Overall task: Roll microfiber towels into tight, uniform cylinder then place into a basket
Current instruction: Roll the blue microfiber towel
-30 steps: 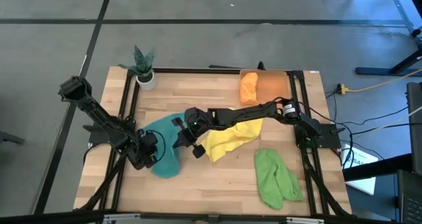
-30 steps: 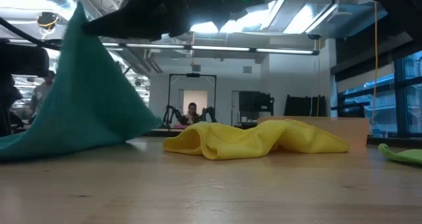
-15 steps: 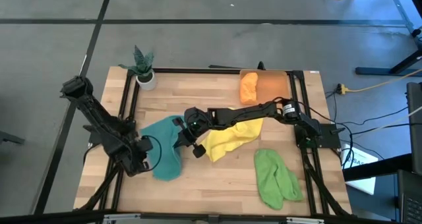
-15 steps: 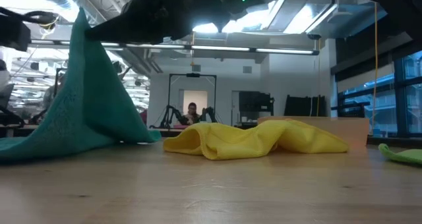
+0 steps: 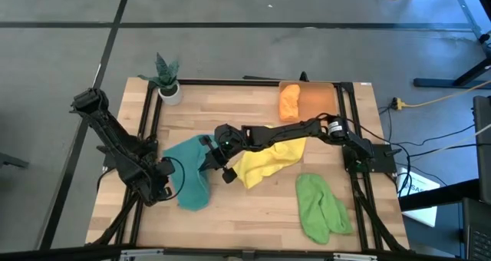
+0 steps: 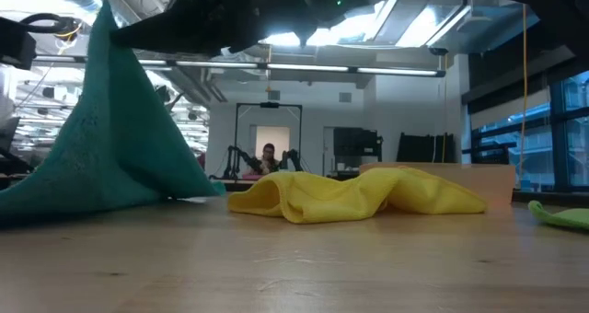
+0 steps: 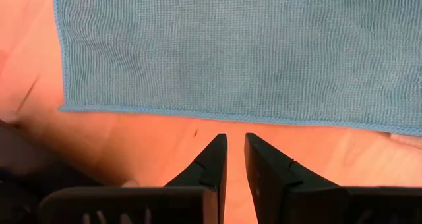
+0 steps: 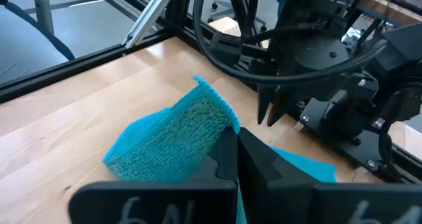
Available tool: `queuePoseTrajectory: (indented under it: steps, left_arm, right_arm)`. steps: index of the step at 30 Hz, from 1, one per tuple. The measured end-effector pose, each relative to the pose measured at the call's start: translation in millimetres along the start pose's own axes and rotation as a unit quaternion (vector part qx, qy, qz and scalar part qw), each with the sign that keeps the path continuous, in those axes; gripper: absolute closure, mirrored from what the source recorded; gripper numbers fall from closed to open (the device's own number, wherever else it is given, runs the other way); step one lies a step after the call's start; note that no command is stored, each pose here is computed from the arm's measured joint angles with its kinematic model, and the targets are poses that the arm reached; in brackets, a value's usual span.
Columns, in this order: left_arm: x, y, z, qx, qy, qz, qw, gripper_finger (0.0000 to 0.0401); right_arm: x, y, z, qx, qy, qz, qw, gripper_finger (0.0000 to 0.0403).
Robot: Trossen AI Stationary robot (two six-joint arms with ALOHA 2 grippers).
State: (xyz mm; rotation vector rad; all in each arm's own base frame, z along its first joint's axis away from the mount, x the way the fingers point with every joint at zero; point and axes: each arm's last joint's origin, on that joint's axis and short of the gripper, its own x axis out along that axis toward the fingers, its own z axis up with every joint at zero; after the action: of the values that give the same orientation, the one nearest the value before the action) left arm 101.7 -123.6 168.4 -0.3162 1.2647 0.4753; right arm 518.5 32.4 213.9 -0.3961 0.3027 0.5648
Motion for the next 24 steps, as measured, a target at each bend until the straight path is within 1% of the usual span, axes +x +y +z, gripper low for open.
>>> queuePoseTrajectory:
  steps: [3,5,11,17,24]
  left_arm:
    - [0,0,0,0.0,0.007,-0.001,1.0,0.0354]
    - [0,0,0,-0.001,0.007,-0.002,1.0,0.0354]
    - [-1,-1,-1,0.001,0.007,-0.004,1.0,0.0354]
    - [-1,-1,-1,-0.001,0.006,-0.005,1.0,0.0354]
    - [-1,-1,-1,-0.001,0.006,-0.005,1.0,0.0354]
  right_arm:
    - [6,0,-6,-0.003,-0.007,-0.004,1.0,0.0403]
    - [9,1,-12,0.003,0.003,0.002,1.0,0.0403]
    - [17,2,-18,0.007,-0.021,0.006,1.0,0.0402]
    - [31,7,-36,0.006,-0.021,0.011,1.0,0.0403]
    - [38,10,-43,0.003,-0.034,0.02,0.999,0.0403]
